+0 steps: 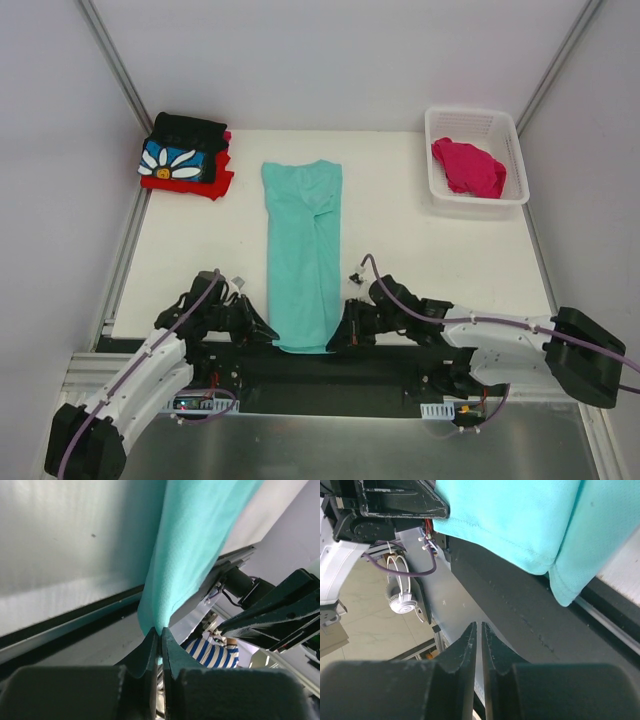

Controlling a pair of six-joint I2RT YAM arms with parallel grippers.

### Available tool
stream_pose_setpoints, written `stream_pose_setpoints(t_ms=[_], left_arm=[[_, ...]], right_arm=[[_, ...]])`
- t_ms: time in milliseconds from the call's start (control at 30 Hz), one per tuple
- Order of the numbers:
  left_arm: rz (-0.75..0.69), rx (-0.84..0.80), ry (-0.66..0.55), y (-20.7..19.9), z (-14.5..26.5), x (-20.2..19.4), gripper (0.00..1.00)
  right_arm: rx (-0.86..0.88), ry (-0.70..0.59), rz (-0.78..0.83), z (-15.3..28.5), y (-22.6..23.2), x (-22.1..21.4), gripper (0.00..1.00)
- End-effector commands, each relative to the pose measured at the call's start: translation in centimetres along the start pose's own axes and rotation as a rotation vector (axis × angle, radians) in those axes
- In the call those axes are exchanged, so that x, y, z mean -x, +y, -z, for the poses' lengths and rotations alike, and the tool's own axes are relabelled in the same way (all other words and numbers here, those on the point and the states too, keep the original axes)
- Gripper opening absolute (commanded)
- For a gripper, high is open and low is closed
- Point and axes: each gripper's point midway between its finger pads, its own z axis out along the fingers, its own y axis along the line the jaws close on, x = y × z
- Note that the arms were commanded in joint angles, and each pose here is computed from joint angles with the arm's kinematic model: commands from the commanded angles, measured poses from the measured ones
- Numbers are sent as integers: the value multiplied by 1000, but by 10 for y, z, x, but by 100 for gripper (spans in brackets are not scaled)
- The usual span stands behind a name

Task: Fold and stack the t-shirts

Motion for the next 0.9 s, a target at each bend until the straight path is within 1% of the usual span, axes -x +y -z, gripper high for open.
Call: stream_pose_setpoints(t_ms=[0, 100, 167, 200, 233, 267, 300, 333, 367, 400, 467, 633, 867], left_arm=[[80, 30, 13, -8, 13, -13, 0], [79, 38, 3, -6, 13, -12, 0], [79, 51, -3, -3, 12, -10, 0], [77, 66, -8, -2, 11, -8, 0], [72, 72, -10, -2, 11, -7, 0], [70, 76, -10, -2, 11, -7, 0], [72, 82, -9, -2, 11, -6, 0], [68, 81, -9, -3, 11, -6, 0], [64, 79, -10, -5, 11, -6, 0], [64, 77, -12, -6, 12, -5, 0], [65, 80, -15, -5, 11, -4, 0], [69, 82, -9, -5, 10, -5, 0], [73, 76, -11, -5, 10, -4, 0]], right_arm=[[-48, -30, -12, 13, -6, -6, 11], [-61, -48, -3, 20, -7, -5, 12], [-82, -49, 11, 21, -10, -5, 15], [-113, -49, 0, 22, -17, -6, 28], [-136, -52, -13, 21, -24, -6, 44], [-162, -66, -37, 20, -34, -5, 53], [-195, -54, -80, 18, -56, -13, 57], [-168, -67, -129, 15, -57, -12, 60], [-129, -78, -136, 12, -55, -10, 64], [-160, -71, -151, 10, -67, -14, 64], [-175, -70, -135, 10, -70, -14, 65], [-176, -83, -100, 5, -61, -5, 65], [-146, -80, -92, -10, -52, 2, 61]])
